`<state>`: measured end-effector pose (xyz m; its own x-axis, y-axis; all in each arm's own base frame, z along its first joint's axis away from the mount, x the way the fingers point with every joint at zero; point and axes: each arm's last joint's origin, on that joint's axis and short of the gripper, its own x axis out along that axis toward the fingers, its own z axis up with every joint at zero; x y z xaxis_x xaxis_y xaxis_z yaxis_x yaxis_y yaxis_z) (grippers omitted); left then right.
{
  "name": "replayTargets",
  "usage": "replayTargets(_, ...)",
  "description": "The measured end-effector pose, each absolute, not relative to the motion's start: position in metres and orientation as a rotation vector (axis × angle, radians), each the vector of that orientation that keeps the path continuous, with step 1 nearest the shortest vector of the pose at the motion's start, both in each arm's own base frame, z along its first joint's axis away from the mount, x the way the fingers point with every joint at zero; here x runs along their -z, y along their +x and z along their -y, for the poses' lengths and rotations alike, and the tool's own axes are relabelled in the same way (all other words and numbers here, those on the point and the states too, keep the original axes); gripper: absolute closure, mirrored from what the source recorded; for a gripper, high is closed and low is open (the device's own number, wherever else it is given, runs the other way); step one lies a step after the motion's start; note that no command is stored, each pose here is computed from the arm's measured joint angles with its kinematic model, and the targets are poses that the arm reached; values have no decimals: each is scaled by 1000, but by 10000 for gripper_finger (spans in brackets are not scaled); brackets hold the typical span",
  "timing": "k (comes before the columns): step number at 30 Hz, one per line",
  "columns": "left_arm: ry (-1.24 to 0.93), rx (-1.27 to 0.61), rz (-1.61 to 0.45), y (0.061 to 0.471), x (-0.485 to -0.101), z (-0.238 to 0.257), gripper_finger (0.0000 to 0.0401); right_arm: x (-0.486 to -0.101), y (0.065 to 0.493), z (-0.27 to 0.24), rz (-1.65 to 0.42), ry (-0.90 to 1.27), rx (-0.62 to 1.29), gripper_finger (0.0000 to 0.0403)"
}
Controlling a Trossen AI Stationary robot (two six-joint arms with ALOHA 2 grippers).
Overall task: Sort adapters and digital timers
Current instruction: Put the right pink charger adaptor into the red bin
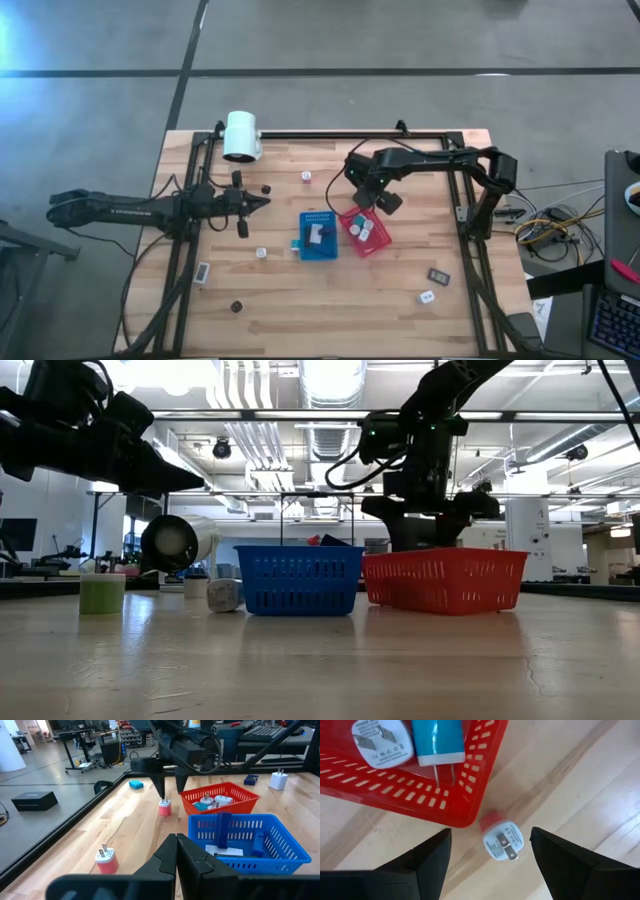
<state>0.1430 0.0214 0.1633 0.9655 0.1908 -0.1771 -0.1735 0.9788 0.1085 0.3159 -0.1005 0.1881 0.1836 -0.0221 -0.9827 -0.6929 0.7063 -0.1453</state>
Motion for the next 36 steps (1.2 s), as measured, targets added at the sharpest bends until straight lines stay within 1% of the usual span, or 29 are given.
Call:
replayTargets(9,93,-184,-188,143,-163,-21,389,-186,314,109,-1332,-685,-522,138)
replayTargets(19,93,-184,-188,143,-163,-21,389,-158,325,117,-1331,-719,-583,139)
replayTargets(23,103,-183,-189,143,-163,-21,389,-150,327,118,-1334,-720,-600,149)
replayTargets(27,103,-184,-191,143,-163,-21,389,-145,326,118,-1363,-687,-602,176)
replayTargets(34,103,-183,-197,143,-162,-21,389,-143,324,119,-1416,-663,-569,260)
replayTargets(36,103,-183,-197,143,-162,-21,389,-145,323,119,-1426,-666,-564,271)
